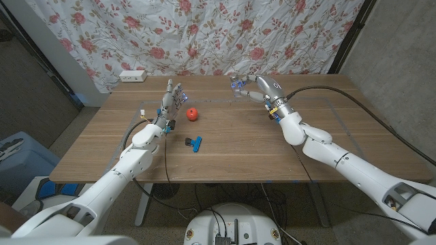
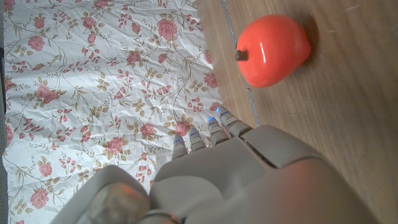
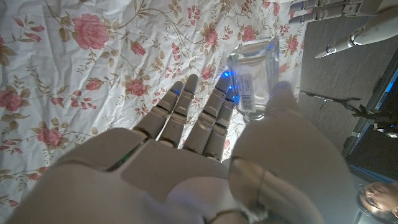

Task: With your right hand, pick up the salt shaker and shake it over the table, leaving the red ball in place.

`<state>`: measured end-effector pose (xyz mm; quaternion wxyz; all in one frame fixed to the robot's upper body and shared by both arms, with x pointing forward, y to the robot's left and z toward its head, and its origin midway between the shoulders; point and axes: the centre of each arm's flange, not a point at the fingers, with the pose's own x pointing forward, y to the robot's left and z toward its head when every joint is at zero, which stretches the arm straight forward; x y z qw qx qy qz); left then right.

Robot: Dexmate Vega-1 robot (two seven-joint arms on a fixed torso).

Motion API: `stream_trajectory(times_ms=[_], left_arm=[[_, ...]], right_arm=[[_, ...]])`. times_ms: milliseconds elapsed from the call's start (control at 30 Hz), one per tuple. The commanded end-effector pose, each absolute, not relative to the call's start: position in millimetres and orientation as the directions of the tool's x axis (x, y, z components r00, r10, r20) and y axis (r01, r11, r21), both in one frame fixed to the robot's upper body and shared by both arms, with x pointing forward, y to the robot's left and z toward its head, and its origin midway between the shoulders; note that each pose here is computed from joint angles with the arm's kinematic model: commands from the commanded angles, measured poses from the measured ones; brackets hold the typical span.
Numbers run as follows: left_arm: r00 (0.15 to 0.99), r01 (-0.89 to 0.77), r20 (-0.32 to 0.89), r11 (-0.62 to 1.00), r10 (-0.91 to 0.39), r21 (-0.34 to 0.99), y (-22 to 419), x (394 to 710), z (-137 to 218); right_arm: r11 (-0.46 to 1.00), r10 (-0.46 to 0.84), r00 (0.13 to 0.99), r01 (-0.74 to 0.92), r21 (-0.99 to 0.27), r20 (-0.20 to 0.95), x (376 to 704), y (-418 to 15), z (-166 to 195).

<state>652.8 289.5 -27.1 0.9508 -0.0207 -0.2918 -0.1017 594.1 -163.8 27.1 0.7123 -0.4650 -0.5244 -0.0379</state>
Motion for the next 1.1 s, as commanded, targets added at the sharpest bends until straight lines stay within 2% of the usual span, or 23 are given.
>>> stream_trajectory(times_ms=[33, 1100], left_arm=[[0.809, 0.205, 0.559, 0.978, -0.181, 0.02, 289, 653, -27], [0.809, 0.205, 0.559, 0.978, -0.181, 0.02, 289, 653, -27]], right_arm=[[0.607, 0.394, 0.503, 0.485, -0.629, 0.769, 602, -161, 8], [0.654, 0.345, 0.516, 0.467, -0.595, 0.784, 627, -150, -41]])
